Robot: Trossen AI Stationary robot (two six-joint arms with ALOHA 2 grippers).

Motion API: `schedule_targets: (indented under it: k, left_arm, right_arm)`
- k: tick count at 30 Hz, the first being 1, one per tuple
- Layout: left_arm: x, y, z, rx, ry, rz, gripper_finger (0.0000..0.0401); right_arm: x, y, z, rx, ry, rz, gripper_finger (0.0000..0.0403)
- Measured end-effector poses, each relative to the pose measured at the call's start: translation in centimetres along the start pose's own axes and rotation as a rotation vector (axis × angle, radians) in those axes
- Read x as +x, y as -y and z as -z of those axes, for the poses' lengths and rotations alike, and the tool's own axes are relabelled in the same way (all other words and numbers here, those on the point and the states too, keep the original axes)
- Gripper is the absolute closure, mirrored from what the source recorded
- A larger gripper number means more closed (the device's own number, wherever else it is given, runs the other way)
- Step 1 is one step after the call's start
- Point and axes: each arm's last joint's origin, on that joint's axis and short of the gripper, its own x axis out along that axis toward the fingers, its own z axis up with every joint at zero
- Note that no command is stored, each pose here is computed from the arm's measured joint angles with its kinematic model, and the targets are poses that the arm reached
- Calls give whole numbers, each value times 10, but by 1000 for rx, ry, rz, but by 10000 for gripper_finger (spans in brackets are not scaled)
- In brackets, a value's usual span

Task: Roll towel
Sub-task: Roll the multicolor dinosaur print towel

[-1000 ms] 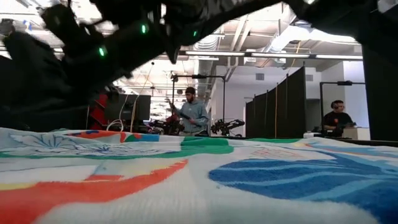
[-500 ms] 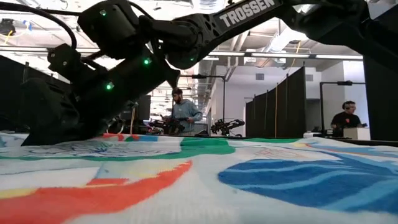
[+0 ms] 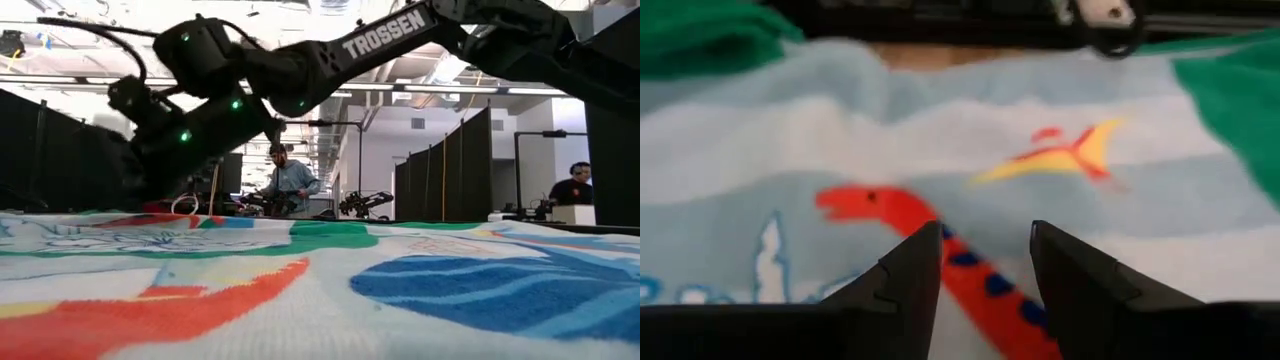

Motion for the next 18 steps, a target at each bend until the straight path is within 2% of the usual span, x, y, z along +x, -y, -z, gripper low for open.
schedule_targets:
  k: [5,10,14,18]
  left_arm:
    - [0,0,-1,-34,6,-4,401]
    - [-1,-3,-7,-82,46,-45,401]
    - [-3,-4,-16,-117,91,-71,401]
    - [-7,-5,-26,-163,146,-102,401]
  right_arm:
    - [13,19,23,45,-57,22,264]
    - [13,24,23,39,-57,36,265]
    - [3,23,8,-17,-42,33,265]
    - [-21,19,-26,-40,3,26,265]
